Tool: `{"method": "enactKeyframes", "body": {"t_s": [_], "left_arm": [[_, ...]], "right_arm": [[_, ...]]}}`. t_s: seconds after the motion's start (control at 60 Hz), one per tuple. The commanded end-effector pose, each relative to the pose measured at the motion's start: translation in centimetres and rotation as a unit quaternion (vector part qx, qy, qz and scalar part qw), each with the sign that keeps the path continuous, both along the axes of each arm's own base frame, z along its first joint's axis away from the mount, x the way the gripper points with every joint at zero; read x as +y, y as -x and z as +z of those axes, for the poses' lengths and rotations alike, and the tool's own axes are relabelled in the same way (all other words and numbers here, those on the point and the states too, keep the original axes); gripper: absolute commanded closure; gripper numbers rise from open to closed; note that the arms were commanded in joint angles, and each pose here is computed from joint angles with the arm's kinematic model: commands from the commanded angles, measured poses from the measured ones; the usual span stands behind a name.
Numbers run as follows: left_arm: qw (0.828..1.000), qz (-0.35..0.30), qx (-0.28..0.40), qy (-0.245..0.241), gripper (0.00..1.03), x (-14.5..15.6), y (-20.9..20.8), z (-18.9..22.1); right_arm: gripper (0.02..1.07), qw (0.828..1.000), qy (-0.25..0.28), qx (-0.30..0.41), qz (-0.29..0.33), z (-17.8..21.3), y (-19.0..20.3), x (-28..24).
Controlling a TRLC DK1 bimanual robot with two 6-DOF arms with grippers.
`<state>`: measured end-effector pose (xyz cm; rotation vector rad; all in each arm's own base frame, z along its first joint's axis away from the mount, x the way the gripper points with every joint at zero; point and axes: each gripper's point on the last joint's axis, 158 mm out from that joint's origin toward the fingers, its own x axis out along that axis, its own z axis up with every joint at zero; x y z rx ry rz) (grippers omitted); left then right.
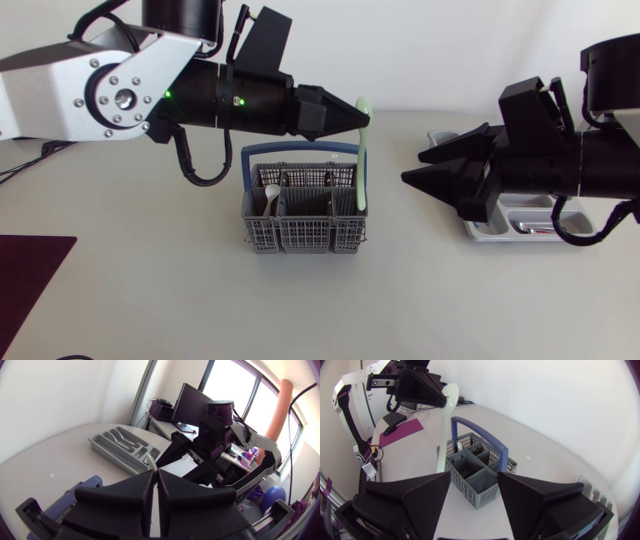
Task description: Sort the cutlery from the basket into the organizer compartments.
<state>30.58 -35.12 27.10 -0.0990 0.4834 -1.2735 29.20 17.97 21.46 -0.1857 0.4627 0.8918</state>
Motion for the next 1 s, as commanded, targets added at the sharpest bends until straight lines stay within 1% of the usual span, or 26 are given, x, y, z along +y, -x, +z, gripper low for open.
{"method": "enactKeyframes", "body": {"t_s": [0.0,0.217,0.417,0.483,0.567,0.6,0.633,0.783,0.85,0.883,0.983], "left_arm": [[1.0,-0.023,0.003,0.003,1.0,-0.5,0.2,0.2],[0.996,-0.084,0.023,0.01,1.0,-1.1,2.2,0.2],[0.994,-0.106,0.025,0.012,1.0,-1.3,3.0,0.4],[0.993,-0.113,0.027,0.015,1.0,-1.3,3.2,0.6],[0.993,-0.116,0.03,0.015,1.0,-1.4,3.4,0.6],[0.993,-0.117,0.03,0.016,1.0,-1.4,3.4,0.6],[0.992,-0.12,0.031,0.016,1.0,-1.4,3.6,0.6],[0.992,-0.121,0.033,0.017,1.0,-1.3,3.7,0.7],[0.992,-0.121,0.035,0.016,1.0,-1.3,3.7,0.5],[0.992,-0.122,0.036,0.016,1.0,-1.3,3.8,0.5],[0.992,-0.122,0.036,0.016,1.0,-1.3,3.8,0.5]], "right_arm": [[0.38,1.0,-0.015,-0.001,0.018,1.3,0.7,1.2],[0.39,0.997,-0.037,0.004,0.069,2.7,2.2,3.9],[0.41,0.996,-0.04,0.012,0.081,2.8,2.5,4.8],[0.48,0.995,-0.04,0.015,0.086,2.6,2.6,5.1],[0.5,0.995,-0.044,0.017,0.09,2.6,2.6,5.3],[0.54,0.994,-0.047,0.019,0.092,2.7,2.7,5.4],[0.55,0.994,-0.048,0.019,0.094,2.7,2.7,5.5],[0.7,0.993,-0.053,0.023,0.102,2.9,3.1,6.0],[0.72,0.992,-0.056,0.025,0.111,3.0,3.5,6.4],[0.78,0.992,-0.057,0.026,0.113,3.0,3.6,6.6],[0.9,0.991,-0.059,0.027,0.115,3.1,3.8,6.8]]}}
